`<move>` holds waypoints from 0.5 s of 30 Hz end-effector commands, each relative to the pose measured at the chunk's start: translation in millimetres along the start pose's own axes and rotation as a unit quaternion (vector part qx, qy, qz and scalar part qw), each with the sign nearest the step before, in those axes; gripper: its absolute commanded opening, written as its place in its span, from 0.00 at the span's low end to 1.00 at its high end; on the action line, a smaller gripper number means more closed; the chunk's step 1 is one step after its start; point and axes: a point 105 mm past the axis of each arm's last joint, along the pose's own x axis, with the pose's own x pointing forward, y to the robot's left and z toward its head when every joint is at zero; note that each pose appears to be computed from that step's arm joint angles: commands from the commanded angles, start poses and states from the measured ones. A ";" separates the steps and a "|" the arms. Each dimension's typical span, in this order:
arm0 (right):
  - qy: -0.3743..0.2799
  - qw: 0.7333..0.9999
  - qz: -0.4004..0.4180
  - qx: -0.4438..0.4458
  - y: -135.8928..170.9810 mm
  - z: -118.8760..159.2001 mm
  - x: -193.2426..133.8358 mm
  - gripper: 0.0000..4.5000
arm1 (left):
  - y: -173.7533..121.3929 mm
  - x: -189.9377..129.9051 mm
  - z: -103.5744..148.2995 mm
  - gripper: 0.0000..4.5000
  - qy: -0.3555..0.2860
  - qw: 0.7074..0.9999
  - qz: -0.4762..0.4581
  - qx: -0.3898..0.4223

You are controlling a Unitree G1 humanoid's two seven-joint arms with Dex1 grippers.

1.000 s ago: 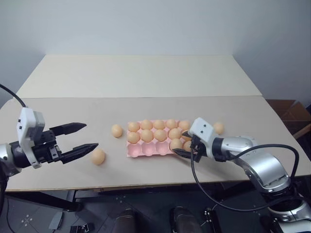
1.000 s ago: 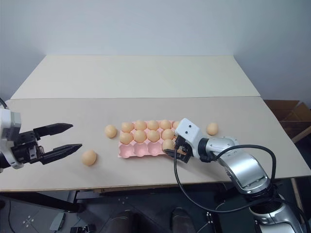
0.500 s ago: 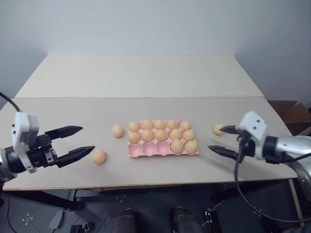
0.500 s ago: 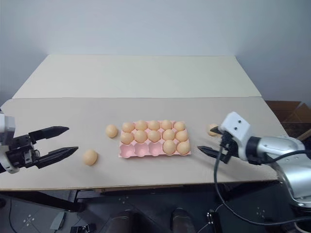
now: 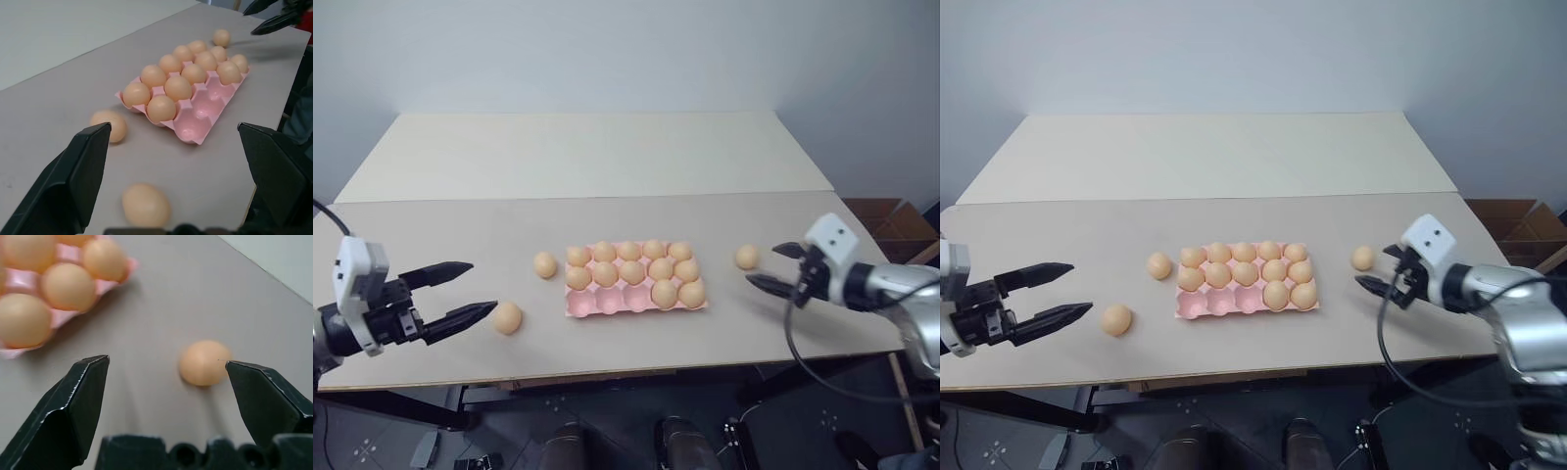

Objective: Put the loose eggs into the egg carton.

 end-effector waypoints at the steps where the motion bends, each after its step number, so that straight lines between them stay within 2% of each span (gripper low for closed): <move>1: 0.024 0.998 -0.053 0.003 -17.9 -6.8 17.4 0.99 | -0.2 1.2 9.6 1.00 -0.008 1.000 -0.002 0.025; 5: 0.031 0.996 -0.079 0.025 -24.3 -12.8 40.1 0.99 | 1.4 0.9 9.1 1.00 -0.006 1.000 0.003 0.026; 8: 0.025 0.995 -0.091 0.038 -27.0 -13.7 49.2 0.86 | 1.2 1.4 9.5 1.00 -0.005 1.000 0.003 0.028; 12: -0.006 0.996 -0.085 0.037 -22.9 2.9 46.7 0.56 | 1.1 1.2 10.8 1.00 -0.004 0.999 0.005 0.031; 15: -0.050 0.996 -0.068 0.018 -8.1 31.2 35.2 0.51 | -0.1 -0.1 11.5 1.00 -0.003 0.999 0.006 0.033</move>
